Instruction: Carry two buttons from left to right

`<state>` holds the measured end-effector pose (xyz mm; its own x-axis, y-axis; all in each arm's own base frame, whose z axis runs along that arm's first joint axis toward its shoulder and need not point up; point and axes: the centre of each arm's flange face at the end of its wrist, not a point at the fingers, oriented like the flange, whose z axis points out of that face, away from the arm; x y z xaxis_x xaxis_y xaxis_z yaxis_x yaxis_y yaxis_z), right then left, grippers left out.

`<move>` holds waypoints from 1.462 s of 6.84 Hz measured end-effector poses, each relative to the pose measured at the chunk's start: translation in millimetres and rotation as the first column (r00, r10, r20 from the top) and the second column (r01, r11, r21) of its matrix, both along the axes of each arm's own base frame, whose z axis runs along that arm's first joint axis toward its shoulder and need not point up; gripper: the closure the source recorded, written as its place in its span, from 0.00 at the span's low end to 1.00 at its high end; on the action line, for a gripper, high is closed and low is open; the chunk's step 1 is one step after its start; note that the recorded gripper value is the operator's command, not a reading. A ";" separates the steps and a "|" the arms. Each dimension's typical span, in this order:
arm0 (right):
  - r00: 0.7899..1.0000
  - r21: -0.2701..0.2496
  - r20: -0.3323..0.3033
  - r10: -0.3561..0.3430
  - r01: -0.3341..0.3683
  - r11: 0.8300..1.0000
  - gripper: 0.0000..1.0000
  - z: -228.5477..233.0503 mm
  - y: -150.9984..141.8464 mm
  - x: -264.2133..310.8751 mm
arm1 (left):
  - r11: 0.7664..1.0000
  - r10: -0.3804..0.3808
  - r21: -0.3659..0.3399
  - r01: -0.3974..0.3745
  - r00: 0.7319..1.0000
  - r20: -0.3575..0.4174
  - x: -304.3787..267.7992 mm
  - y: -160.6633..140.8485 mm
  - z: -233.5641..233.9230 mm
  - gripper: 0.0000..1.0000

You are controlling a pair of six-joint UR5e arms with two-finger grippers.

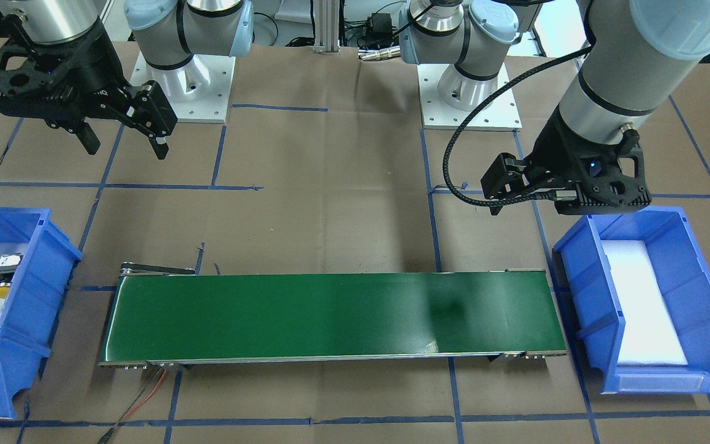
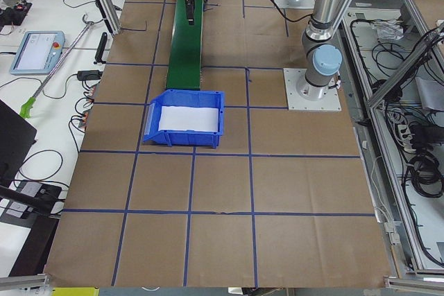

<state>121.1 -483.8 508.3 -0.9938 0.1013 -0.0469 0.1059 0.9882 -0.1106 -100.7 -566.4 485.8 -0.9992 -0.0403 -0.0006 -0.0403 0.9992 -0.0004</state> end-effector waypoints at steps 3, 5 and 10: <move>1.000 0.012 0.001 0.014 -0.014 1.000 0.00 -4.8 -3.2 0.1 | 1.000 0.000 0.000 0.000 1.000 0.000 0.0 0.0 0.1 0.00; 1.000 0.013 0.000 0.016 -0.016 1.000 0.00 -5.8 -4.0 0.0 | 1.000 0.000 0.000 0.000 1.000 0.000 0.0 0.0 0.1 0.00; 1.000 -0.013 -0.008 0.012 -0.012 1.000 0.00 11.0 -7.1 -1.4 | 1.000 -0.003 -0.002 0.003 1.000 0.000 0.2 0.0 0.8 0.00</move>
